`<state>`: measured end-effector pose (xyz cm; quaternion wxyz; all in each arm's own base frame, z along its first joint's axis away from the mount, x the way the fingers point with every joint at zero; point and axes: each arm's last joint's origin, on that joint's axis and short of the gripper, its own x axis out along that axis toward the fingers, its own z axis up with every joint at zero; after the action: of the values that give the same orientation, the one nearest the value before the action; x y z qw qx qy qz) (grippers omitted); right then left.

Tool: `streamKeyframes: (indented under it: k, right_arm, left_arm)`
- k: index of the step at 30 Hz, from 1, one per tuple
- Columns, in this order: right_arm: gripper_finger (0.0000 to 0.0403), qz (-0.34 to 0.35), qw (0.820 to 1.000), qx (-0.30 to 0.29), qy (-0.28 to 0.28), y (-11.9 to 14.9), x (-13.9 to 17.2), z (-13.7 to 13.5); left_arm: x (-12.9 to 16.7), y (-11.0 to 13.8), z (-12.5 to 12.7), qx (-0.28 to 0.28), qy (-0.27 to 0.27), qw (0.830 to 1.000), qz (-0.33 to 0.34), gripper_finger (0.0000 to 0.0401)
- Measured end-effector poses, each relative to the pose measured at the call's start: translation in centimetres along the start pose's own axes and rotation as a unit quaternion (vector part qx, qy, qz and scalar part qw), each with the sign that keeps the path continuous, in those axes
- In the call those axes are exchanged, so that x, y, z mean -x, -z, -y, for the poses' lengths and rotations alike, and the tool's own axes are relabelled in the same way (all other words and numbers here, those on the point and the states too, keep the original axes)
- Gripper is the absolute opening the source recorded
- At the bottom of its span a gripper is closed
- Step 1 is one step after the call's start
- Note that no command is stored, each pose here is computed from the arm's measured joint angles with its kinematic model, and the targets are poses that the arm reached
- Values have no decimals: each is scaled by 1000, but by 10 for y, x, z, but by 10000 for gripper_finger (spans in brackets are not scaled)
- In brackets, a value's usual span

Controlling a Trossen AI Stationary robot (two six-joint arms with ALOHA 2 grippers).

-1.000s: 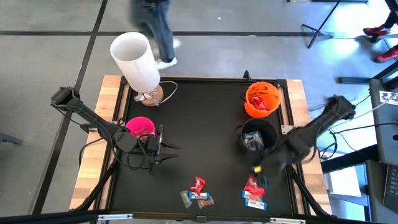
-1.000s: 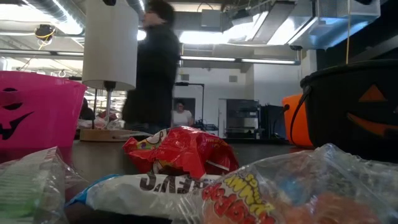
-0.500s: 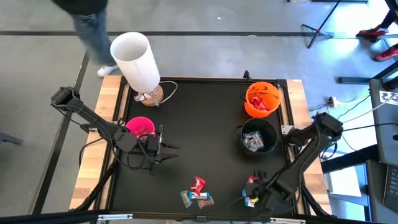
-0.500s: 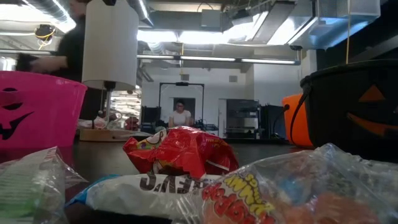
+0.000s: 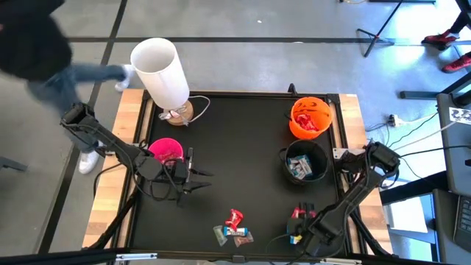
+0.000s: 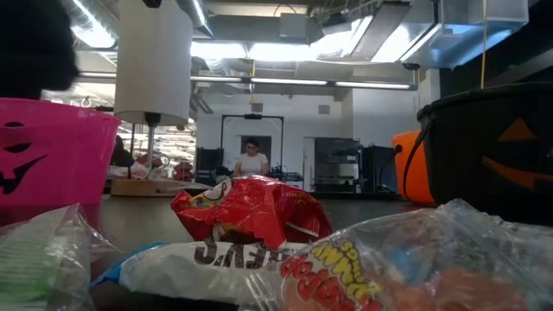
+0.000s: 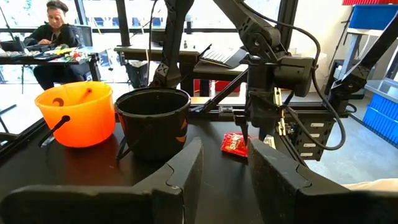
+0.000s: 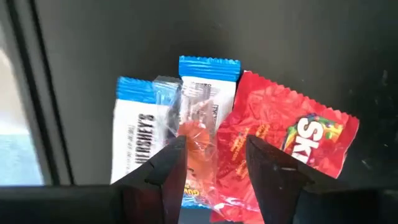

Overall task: Sort candy
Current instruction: Put the orange gummy into the pink bucket

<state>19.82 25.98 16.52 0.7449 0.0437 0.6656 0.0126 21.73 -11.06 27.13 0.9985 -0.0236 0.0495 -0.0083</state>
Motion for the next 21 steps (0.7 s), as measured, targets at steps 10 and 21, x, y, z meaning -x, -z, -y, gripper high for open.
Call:
streamKeyframes:
  k: [10,21]
  right_arm:
    - [47,-3,1000,10,11,1,0,2]
    - [4,9,1000,15,22,1,3,4]
  left_arm:
    - [0,0,0,1,0,1000,0,118]
    - [0,0,0,1,0,1000,0,118]
